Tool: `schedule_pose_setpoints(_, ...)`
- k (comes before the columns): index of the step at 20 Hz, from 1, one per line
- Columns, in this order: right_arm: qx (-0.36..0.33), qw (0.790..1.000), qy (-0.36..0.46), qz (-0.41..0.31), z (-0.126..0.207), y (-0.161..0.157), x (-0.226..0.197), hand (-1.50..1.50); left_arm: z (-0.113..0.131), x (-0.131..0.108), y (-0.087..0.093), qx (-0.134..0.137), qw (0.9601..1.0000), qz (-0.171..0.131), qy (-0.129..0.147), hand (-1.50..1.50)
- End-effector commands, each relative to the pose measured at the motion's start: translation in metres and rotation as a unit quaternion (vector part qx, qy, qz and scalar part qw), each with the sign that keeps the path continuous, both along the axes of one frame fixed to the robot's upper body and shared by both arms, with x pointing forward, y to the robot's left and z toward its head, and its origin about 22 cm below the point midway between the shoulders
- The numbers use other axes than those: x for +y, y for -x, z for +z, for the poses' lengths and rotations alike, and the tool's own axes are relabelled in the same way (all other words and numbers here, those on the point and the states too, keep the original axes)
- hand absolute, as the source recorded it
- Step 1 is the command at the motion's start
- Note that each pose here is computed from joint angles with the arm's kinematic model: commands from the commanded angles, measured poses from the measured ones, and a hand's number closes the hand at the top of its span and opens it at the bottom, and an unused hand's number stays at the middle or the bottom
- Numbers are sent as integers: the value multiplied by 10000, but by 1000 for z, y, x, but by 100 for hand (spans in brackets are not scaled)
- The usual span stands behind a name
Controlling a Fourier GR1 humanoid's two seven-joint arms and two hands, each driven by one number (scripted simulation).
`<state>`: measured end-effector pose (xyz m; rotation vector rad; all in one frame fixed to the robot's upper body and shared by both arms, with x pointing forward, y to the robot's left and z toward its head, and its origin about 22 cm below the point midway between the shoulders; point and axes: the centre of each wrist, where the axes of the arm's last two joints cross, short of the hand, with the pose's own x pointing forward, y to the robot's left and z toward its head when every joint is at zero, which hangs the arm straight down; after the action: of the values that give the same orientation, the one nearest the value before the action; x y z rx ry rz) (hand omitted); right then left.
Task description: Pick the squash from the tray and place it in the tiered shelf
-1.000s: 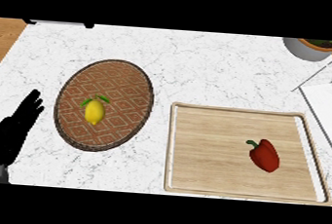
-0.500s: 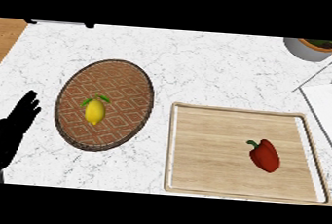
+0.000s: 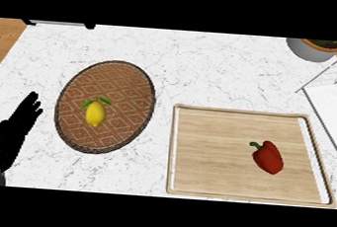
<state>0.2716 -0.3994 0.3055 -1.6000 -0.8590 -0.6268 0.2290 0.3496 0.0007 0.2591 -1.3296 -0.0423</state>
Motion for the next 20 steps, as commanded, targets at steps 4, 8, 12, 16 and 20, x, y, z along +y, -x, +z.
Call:
schedule_pose_setpoints(4, -1064, 9941, 176, -64, 31, 55, 19, -150, -1, 6, 5, -19, 10000, 68, 27, 0)
schedule_pose_setpoints(8, -1349, 9903, 314, -109, 49, 105, 60, -150, 1, -4, -3, 60, 9999, 81, 50, 0)
schedule_pose_setpoints(12, -1388, 9882, 316, -569, 56, 153, 66, -150, 5, 12, 7, 14, 9997, 226, -30, 0)
schedule_pose_setpoints(16, -1086, 9911, 370, -669, 54, 179, 79, -150, -6, 13, 17, 194, 9994, 292, 8, 0)
schedule_pose_setpoints(20, -943, 9935, 295, -566, 48, 195, 82, -150, -7, 22, 19, 202, 9985, 508, -49, 0)
